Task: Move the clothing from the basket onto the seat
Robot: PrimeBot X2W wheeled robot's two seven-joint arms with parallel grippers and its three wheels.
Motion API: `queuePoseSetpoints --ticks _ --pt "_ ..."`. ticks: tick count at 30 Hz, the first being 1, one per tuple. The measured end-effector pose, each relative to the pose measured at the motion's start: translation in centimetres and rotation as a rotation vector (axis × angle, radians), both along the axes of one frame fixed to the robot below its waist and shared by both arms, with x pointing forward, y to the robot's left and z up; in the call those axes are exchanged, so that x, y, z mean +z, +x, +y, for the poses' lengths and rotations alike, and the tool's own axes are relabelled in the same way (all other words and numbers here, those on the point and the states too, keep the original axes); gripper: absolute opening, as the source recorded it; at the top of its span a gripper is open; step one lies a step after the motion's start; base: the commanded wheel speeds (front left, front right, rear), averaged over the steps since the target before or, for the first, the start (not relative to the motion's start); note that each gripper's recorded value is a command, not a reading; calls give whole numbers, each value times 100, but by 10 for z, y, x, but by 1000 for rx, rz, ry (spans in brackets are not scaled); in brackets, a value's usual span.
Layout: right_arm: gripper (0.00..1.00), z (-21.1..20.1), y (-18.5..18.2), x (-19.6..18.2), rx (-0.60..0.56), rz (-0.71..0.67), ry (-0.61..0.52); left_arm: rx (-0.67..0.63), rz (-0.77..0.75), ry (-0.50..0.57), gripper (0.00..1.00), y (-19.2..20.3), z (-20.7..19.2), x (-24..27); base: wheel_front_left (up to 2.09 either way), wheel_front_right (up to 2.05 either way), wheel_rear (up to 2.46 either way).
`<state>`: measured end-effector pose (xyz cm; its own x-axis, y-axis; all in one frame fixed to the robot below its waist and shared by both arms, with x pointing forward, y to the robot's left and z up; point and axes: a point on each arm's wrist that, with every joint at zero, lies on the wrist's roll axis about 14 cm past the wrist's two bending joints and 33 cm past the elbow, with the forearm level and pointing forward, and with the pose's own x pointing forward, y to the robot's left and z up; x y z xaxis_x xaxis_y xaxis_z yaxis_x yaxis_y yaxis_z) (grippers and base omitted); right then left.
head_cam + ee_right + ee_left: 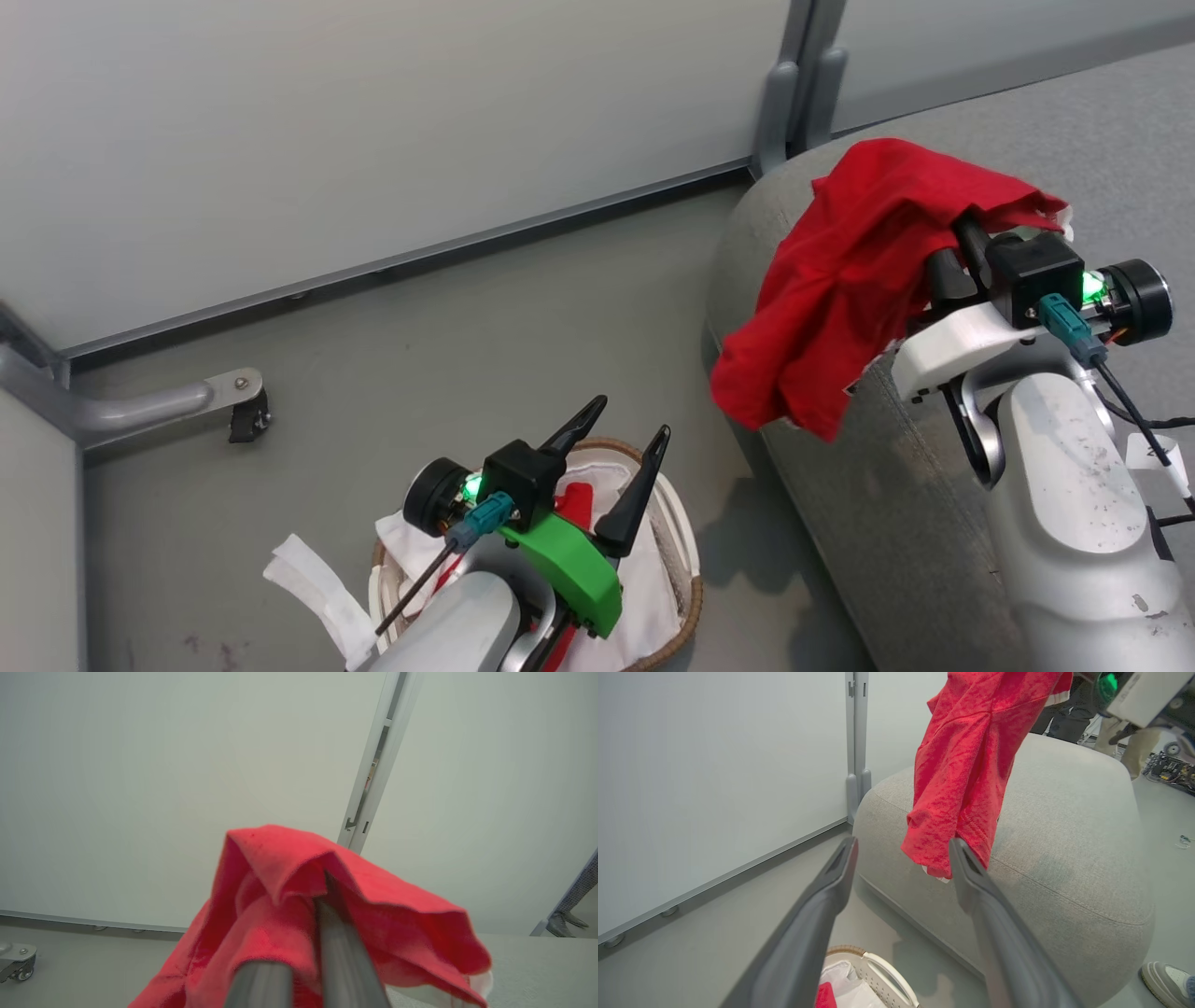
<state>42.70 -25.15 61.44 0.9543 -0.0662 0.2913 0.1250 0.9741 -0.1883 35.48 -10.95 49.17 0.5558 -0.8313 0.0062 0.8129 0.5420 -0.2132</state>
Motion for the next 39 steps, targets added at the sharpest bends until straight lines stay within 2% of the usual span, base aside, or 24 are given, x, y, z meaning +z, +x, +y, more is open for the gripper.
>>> queuePoseSetpoints --ticks 11,19,28,34,39 --pt "0 -59 -29 -13 -169 43 -22 -164 20 -12 100 -12 -48 -8 0 0 0" --pt "0 -77 -25 -19 -219 64 -19 -212 46 -11 100 -12 -57 -21 0 0 0" --pt "0 -92 21 12 -245 30 -138 -201 34 -18 100 12 -52 -29 0 0 0" --pt "0 -122 58 49 -301 -40 -201 -175 33 -20 100 37 -43 -42 0 0 0" --pt "0 -152 88 55 -368 -30 -263 -155 28 -18 100 59 -35 -57 0 0 0"
